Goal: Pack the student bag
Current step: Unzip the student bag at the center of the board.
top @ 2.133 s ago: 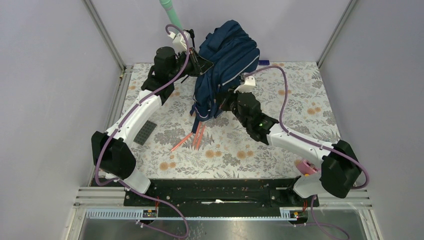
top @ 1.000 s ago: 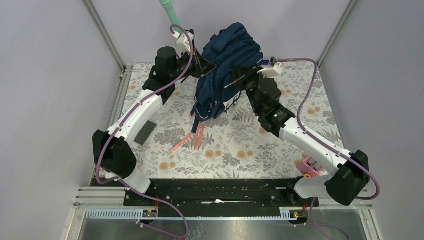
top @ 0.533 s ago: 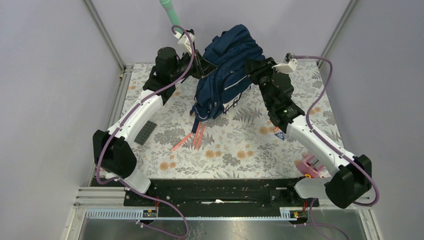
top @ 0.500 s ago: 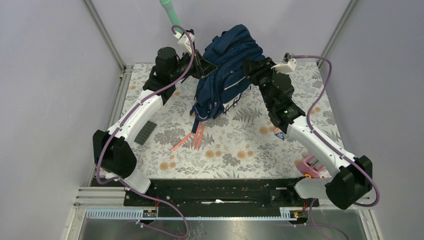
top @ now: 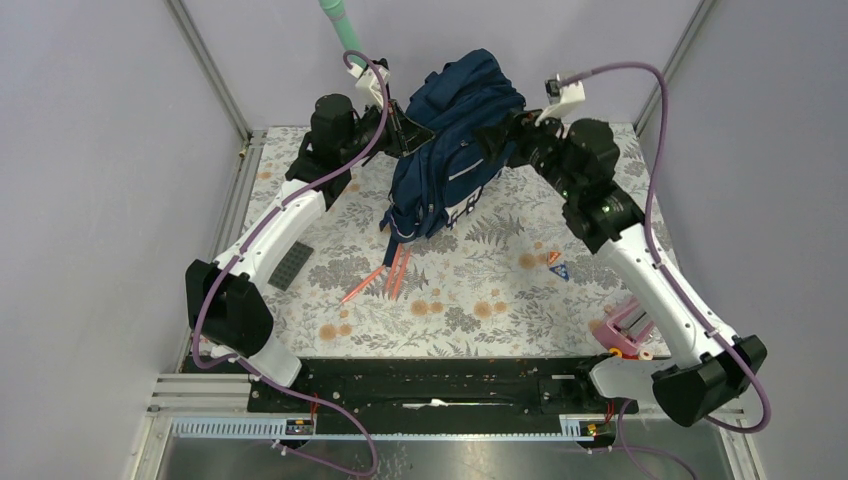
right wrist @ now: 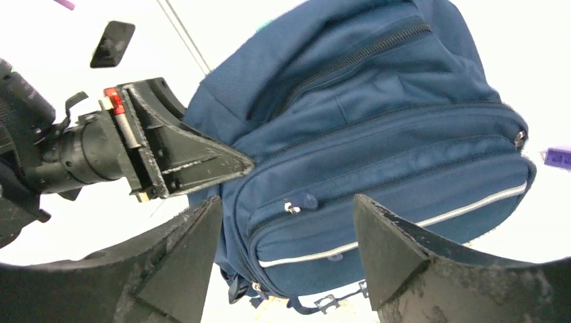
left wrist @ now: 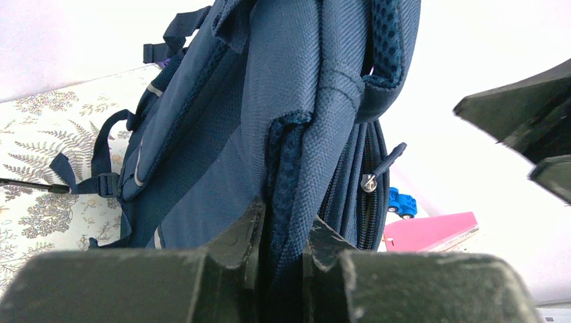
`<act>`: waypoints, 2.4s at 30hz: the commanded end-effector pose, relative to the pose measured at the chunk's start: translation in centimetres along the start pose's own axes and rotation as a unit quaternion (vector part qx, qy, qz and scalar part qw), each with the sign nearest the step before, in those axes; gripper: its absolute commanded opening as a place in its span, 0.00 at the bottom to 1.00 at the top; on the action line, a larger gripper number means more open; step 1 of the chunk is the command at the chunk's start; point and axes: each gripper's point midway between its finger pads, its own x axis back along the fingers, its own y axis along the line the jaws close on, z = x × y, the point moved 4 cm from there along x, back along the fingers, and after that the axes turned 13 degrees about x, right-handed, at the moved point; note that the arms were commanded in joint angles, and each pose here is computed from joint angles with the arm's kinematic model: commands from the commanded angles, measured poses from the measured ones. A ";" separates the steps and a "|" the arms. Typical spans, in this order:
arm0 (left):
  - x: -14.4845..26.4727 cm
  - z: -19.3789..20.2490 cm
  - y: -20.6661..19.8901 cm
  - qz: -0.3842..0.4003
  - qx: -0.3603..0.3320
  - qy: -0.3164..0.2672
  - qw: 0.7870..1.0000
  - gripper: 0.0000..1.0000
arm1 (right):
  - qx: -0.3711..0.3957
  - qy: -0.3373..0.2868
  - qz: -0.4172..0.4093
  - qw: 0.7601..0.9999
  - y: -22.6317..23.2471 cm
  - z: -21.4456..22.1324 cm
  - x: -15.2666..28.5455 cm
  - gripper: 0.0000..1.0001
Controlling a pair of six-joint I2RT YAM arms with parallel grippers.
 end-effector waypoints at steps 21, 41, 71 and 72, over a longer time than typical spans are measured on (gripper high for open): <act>1.1 -4.4 -5.0 0.094 -0.059 -0.075 0.991 0.00 | 0.122 0.135 -0.117 0.976 0.6 1.1 -4.0 0.59; 1.0 -4.3 -4.6 0.084 -0.070 -0.072 0.991 0.00 | 0.115 0.149 0.032 0.982 -5.2 -0.3 -3.4 0.00; 0.9 -4.4 -4.5 0.088 -0.049 -0.071 0.992 0.00 | -0.182 0.257 0.100 0.944 -20.4 11.1 -4.2 0.00; 0.8 -4.5 -4.5 0.091 -0.047 -0.072 0.992 0.00 | -0.185 0.262 0.099 0.942 -20.5 11.6 -4.3 0.01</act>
